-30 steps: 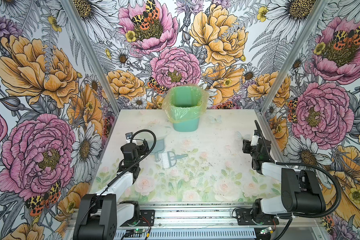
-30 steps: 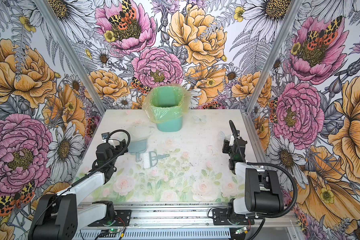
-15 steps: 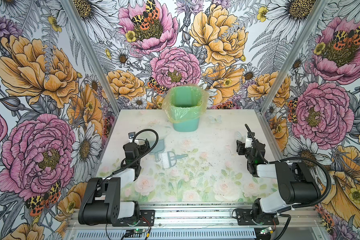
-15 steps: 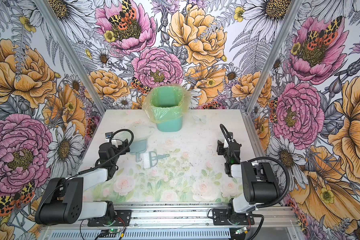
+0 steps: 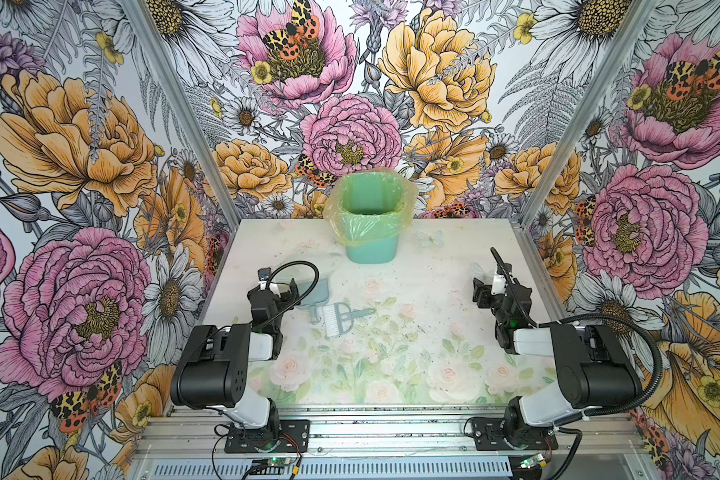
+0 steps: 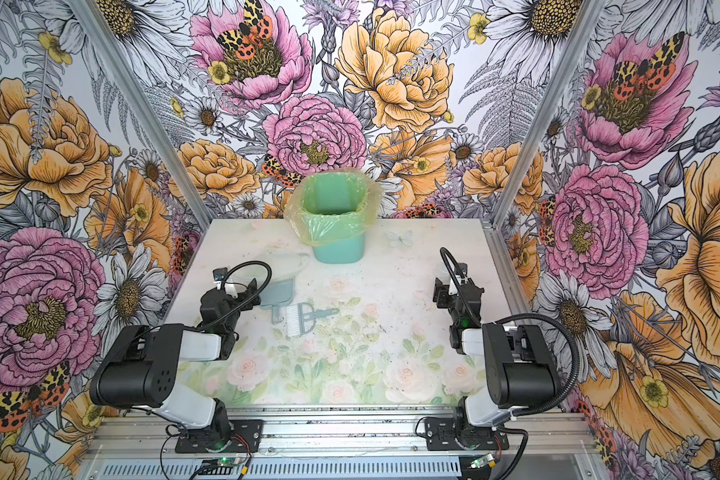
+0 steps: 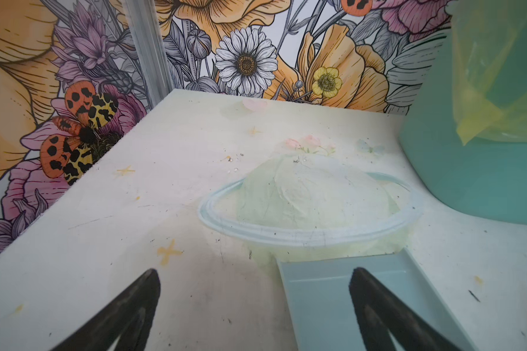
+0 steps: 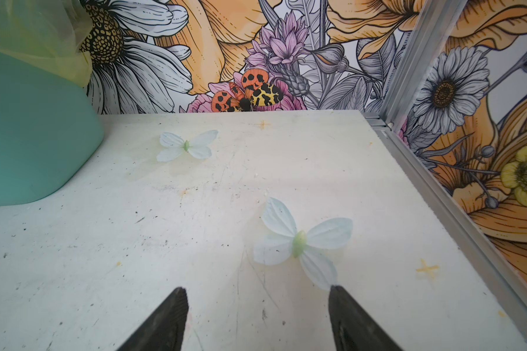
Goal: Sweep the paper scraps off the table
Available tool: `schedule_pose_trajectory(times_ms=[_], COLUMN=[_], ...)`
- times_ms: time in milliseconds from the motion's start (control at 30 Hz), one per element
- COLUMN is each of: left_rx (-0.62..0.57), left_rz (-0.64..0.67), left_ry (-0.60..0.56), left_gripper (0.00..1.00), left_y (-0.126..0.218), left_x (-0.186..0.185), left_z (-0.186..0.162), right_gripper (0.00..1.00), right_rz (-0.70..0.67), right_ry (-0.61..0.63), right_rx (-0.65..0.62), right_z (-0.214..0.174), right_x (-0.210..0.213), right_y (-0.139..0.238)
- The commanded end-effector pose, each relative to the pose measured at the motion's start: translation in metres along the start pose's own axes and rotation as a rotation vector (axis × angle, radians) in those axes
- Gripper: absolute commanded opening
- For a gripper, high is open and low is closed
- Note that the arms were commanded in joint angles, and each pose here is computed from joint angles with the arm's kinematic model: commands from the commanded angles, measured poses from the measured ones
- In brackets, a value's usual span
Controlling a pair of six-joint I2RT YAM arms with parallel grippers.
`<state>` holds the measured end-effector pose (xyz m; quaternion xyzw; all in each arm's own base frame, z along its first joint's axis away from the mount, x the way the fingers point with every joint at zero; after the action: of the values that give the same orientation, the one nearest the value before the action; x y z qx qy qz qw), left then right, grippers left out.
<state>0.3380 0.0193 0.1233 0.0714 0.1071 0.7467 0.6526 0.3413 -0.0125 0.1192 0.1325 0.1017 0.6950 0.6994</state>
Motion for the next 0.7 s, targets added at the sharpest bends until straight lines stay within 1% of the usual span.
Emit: schedule_pose_trajectory(times_ms=[0,100,133,167,267,667], left_rx=[-0.076,-0.084,-0.078,-0.087,-0.068,-0.069], left_rz=[-0.002,-0.002,0.000,-0.004,-0.016,-0.005], left_ry=[0.012,0.007,0.005,-0.003,-0.021,-0.026], left_gripper=[0.99,0.99,0.98,0.98,0.99,0.98], left_y=[-0.0018,-0.0017,-0.0016,-0.0012,-0.0040,-0.0036], left_x=[0.0000,-0.0018,-0.0024,-0.0040,-0.0074,-0.0076], left_z=[0.0181,0.0187,0.0182,0.0184,0.0186,0.0185], right_gripper=[0.77,0.83,0.88,0.99,1.00,1.00], right_rz=[-0.011,-0.011,-0.012,-0.012,-0.010,-0.011], right_ry=[0.014,0.013,0.012,0.013,0.013,0.013], right_rx=[-0.042,-0.042,-0.042,-0.044,-0.043,-0.045], right_z=[0.0104,0.0103,0.0104,0.0110,0.0107,0.0110], right_x=[-0.0008,-0.0010,-0.0012,-0.0011,-0.0008,-0.0010], right_y=[-0.0029,-0.0029,-0.0030,-0.0027,-0.0026,-0.0027])
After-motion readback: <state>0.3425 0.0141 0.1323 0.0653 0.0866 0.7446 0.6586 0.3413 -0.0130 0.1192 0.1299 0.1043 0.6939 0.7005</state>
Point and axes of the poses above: each gripper's point midway between its finger pads, its own y axis back along the fingers, its own x axis along the line the jaws close on, z = x × y, the point moved 6 cm from there along y, back along the fingers, and after that the axes turned 1 degree about -y, right-handed, at the moved point
